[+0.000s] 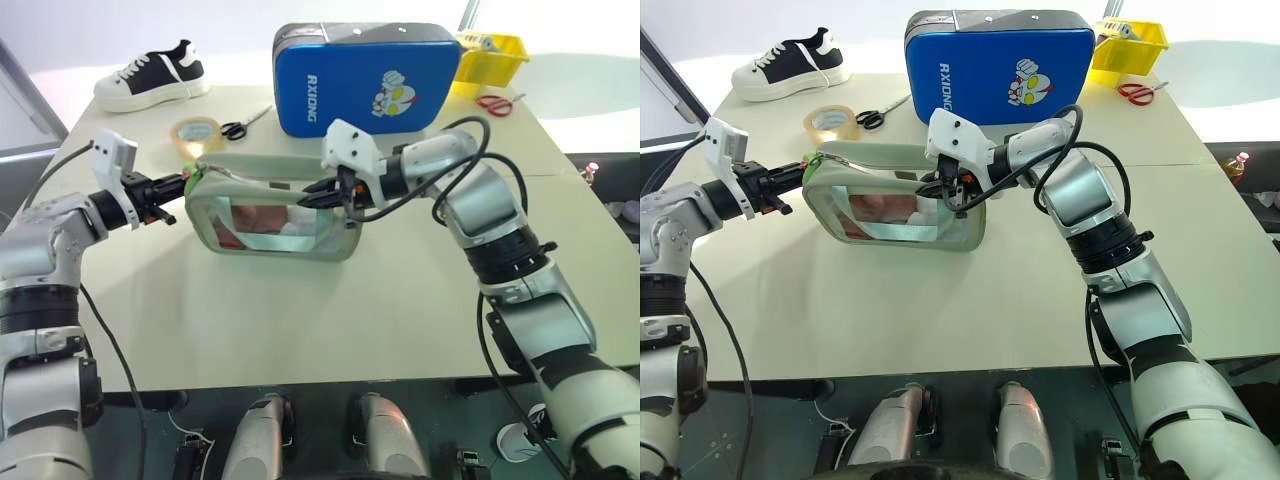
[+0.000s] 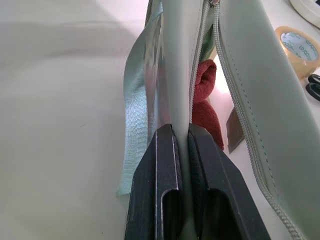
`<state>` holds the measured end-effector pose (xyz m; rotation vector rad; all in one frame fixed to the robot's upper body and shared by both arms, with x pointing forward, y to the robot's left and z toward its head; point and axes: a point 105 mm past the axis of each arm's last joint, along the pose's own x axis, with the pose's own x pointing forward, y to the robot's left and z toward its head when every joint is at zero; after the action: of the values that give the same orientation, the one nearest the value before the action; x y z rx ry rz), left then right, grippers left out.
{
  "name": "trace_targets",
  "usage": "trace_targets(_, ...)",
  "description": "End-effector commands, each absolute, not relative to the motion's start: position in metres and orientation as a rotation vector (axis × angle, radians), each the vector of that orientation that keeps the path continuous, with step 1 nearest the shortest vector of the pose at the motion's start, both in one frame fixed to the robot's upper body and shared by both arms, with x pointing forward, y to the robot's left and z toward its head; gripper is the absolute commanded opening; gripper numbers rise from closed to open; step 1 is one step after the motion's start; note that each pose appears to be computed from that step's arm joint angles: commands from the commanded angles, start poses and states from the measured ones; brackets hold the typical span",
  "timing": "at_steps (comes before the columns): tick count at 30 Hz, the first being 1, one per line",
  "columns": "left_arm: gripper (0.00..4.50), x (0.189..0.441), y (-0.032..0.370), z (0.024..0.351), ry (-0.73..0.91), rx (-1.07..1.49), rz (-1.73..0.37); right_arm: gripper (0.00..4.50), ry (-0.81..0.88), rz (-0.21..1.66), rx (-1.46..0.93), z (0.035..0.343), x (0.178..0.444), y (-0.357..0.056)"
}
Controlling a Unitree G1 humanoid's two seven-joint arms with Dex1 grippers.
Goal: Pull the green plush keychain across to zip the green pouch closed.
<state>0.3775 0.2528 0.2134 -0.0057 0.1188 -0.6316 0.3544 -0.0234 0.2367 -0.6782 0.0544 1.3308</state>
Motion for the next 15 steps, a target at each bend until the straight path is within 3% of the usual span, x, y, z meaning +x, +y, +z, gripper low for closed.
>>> trace_targets(1,0.06,0.376,0.269,0.252,0.011,0.061,-0.592,0.0,0.01,1.325,-0.7,0.248,0.352,-0.019)
trace_targets(4,0.06,0.372,0.266,0.276,-0.037,0.12,-0.619,0.0,0.01,1.314,-0.702,0.248,0.354,-0.021)
trace_targets(8,0.06,0.365,0.22,0.306,-0.099,0.172,-0.798,0.0,0.007,1.298,-0.701,0.249,0.356,-0.022)
trace_targets(12,0.06,0.366,0.175,0.288,-0.034,0.249,-0.934,0.0,0.003,1.291,-0.695,0.249,0.357,-0.021)
trace_targets(15,0.06,0.369,0.164,0.271,0.007,0.307,-0.953,0.0,0.0,1.287,-0.692,0.25,0.357,-0.021)
